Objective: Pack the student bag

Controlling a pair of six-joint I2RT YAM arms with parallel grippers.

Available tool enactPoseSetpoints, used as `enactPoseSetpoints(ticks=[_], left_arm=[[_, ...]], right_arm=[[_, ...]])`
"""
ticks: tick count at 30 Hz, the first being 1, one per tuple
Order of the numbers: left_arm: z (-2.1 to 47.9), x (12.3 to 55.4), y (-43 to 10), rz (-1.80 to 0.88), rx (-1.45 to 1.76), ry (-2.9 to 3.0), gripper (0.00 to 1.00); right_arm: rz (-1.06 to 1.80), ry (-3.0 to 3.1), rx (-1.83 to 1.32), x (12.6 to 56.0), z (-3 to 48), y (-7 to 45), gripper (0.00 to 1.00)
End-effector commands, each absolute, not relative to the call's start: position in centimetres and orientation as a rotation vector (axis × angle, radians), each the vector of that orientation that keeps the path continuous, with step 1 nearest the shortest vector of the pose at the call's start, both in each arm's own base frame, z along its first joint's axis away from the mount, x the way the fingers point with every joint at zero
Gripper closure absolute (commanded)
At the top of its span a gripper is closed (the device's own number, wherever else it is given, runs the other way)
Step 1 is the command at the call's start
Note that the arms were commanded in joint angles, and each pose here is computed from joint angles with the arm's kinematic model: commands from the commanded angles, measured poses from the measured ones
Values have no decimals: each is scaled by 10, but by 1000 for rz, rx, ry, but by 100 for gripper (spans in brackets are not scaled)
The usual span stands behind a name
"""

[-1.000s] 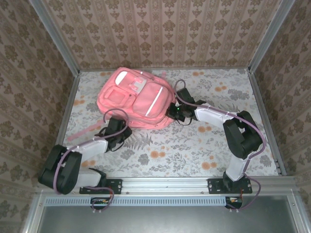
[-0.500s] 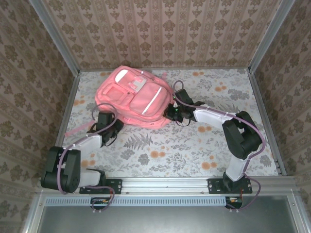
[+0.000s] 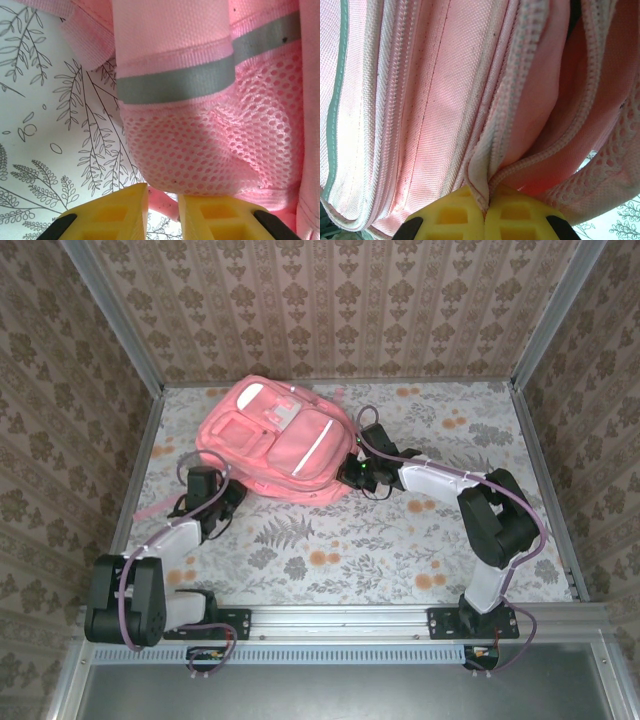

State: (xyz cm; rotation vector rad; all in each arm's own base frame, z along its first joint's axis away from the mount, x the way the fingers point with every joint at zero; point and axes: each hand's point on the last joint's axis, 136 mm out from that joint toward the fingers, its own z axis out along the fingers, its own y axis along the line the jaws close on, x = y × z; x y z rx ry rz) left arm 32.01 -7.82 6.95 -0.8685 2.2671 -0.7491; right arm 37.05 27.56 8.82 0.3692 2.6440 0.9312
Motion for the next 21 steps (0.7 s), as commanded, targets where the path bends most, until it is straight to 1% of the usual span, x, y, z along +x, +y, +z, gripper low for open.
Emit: enactPoseSetpoints(ticks=[1,7,11,14,16,21], left_arm=[[81,318,-84,-814,-798,2240,77],[82,304,-81,-760,-684,2251,75],[85,298,-77,-679,-591,2250,71],[92,299,-79,-669,-497,2176,67],[94,298,-75,-607,-460,2134,65],[108,294,-91,-462,-148,2063,60]], right_arm=[[1023,2629,324,364,102,289,100],[1032,2631,322,364,101,290,100],[1044,2626,325,365,103,292,100],[1051,2623,322,365,105,293,100],[1051,2620,323,365,107,292,100],[1066,2613,326,366,111,294,100]])
